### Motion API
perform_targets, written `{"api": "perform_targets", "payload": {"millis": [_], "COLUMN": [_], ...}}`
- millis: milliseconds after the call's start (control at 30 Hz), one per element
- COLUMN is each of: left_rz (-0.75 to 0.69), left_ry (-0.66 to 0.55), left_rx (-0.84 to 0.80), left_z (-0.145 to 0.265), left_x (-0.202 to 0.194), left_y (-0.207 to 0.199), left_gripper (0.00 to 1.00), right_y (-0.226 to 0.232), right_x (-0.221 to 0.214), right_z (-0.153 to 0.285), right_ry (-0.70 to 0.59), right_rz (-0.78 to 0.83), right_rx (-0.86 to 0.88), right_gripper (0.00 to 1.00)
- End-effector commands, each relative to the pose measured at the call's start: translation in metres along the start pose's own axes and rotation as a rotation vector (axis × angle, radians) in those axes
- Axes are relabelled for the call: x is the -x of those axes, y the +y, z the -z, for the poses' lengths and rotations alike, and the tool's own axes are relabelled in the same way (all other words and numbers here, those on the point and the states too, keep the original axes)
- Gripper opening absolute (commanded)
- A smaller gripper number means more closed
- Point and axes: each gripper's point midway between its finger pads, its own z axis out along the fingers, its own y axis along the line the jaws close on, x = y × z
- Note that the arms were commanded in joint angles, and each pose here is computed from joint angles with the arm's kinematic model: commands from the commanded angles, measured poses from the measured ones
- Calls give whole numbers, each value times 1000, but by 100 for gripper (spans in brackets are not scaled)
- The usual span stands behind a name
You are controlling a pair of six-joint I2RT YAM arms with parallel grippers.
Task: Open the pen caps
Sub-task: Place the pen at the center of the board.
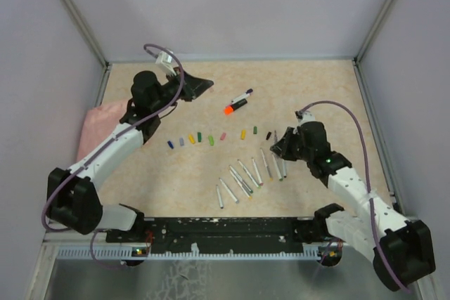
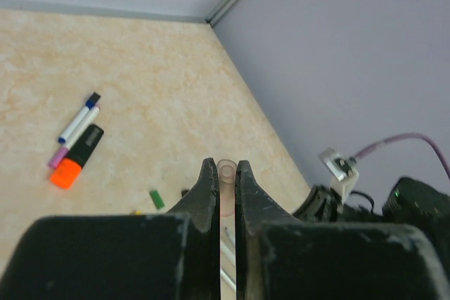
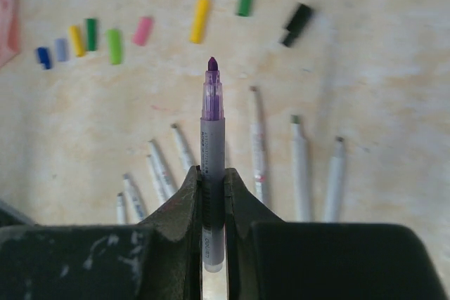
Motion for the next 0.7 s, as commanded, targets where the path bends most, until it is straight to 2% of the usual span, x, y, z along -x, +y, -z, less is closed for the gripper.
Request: {"api": "perform_targets", "payload": {"millis": [0, 233, 667], "left_rz": [-14, 36, 91], "left_ry": [19, 79, 121], "left_rx": [-47, -36, -63], "left_z": [23, 43, 56], "left_x": [-12, -44, -64], "left_y": [-8, 1, -1], "left_gripper": [0, 0, 0], "right_y": [-54, -90, -126], "right_x": [4, -16, -46], "right_z": [15, 16, 1], "right_ry": [13, 86, 196], "right_rz": [-24, -68, -117], "right_rx": [-237, -396, -504], "right_gripper": [0, 1, 5]}}
